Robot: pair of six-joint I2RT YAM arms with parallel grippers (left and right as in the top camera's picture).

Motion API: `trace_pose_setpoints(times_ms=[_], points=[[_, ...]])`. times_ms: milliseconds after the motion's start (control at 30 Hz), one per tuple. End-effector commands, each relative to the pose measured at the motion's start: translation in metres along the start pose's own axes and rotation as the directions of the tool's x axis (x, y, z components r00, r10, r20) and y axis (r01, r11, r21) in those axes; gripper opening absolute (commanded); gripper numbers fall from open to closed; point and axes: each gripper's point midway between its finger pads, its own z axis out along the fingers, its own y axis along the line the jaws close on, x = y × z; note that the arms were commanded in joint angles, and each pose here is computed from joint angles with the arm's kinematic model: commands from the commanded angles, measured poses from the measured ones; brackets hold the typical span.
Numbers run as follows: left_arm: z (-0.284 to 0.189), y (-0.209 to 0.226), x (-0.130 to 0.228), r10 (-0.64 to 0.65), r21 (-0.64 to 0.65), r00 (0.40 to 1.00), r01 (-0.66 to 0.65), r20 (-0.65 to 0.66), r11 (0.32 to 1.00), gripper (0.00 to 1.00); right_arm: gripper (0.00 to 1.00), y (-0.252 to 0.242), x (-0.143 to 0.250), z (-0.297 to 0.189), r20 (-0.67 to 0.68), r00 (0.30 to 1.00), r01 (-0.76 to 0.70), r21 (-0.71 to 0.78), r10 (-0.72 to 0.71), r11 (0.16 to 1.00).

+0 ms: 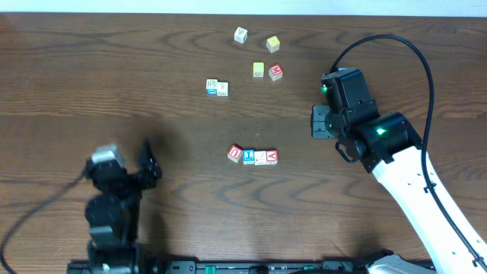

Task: Lift 4 blocks
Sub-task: 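Raise the right gripper and move it right of the block row, then bring the left gripper to the left end of the row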

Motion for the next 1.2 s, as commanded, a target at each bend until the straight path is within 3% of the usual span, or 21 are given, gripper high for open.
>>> trace_pose_setpoints(times_ms=[0, 200, 267, 400, 567, 700, 767, 967, 1167], points=[[0.023, -0.026, -0.016, 0.047, 0.091, 0.993, -0.037, -0.112, 0.995, 0.79, 0.07, -0.017, -0.008, -0.004, 0.025, 1.000, -0.004, 0.031, 0.004, 0.999], [0.070, -0.043, -0.008, 0.063, 0.095, 0.938, -0.032, -0.342, 0.995, 0.79, 0.05, -0.033, -0.013, 0.003, 0.008, 1.000, -0.025, -0.025, 0.025, 0.999], [0.078, -0.041, 0.003, 0.006, 0.067, 0.918, 0.022, -0.397, 0.998, 0.79, 0.01, -0.037, -0.006, 0.008, -0.021, 1.000, -0.020, -0.034, 0.020, 0.999], [0.076, -0.043, 0.038, -0.011, 0.078, 0.853, 0.061, -0.522, 0.995, 0.79, 0.01, -0.045, 0.013, 0.025, -0.065, 0.998, -0.022, -0.011, 0.022, 1.000], [0.056, -0.048, 0.056, 0.093, 0.151, 0.797, -0.003, -0.596, 0.989, 0.79, 0.01, -0.039, 0.055, 0.045, -0.165, 0.986, -0.002, -0.024, -0.002, 1.000], [0.032, -0.041, 0.042, 0.109, 0.106, 0.815, -0.058, -0.570, 0.993, 0.77, 0.01, -0.031, 0.082, 0.054, -0.221, 0.975, -0.003, -0.025, -0.002, 1.000], [0.017, -0.037, 0.026, 0.096, 0.053, 0.850, -0.080, -0.518, 0.995, 0.71, 0.01, -0.027, 0.088, 0.056, -0.234, 0.972, 0.006, -0.029, -0.012, 1.000], [-0.041, -0.052, -0.032, 0.111, 0.080, 0.958, -0.093, -0.263, 0.992, 0.72, 0.01, -0.016, 0.091, 0.052, -0.229, 0.973, 0.017, -0.049, -0.028, 0.999], [-0.093, -0.032, -0.030, 0.009, 0.037, 0.977, -0.001, -0.215, 0.999, 0.71, 0.01, -0.023, 0.097, 0.025, -0.214, 0.977, -0.004, -0.018, 0.000, 1.000]])
